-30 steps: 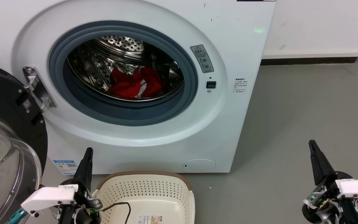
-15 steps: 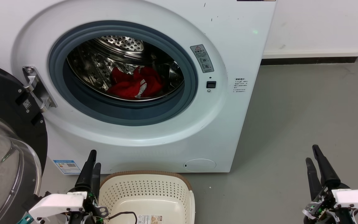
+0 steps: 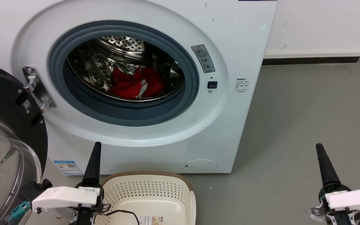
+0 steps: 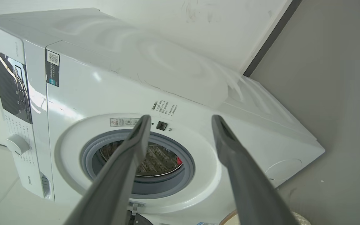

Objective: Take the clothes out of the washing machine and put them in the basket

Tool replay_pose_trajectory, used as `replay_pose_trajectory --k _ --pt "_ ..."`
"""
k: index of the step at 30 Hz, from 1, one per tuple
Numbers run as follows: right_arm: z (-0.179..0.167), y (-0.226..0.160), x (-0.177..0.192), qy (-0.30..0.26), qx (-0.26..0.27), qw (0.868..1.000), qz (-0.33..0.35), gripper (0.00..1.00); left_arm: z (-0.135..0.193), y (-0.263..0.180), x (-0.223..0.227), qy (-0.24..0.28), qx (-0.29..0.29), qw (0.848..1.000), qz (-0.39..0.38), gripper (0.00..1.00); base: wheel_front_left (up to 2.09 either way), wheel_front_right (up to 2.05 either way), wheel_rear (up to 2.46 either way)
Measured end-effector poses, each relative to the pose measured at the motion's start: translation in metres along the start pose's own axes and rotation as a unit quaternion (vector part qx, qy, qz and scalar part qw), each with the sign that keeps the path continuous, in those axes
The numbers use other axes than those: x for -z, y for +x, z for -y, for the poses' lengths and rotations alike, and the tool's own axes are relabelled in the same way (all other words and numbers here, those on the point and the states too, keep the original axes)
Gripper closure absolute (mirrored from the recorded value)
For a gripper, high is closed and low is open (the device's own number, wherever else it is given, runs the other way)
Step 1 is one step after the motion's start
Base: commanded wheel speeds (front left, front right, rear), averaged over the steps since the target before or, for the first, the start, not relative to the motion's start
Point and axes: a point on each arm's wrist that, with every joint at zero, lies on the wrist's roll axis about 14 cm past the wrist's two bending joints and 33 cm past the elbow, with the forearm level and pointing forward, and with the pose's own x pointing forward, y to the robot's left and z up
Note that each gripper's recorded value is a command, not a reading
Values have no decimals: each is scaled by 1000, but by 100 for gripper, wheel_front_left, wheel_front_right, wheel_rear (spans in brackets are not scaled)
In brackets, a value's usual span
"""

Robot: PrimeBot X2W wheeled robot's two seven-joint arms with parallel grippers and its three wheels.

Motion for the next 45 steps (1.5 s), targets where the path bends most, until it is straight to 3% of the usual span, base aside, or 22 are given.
replay_pose_trajectory --k 11,23,45 --pt "-9 -4 2 -130 -15 991 2 0 15 3 6 131 25 991 -4 0 0 0 0" --pt "-15 -7 4 -246 -29 969 -2 0 18 3 13 271 33 962 -11 0 0 0 0" --pt "-24 -13 6 -386 -46 921 -4 0 19 6 14 407 38 913 -3 0 0 0 0"
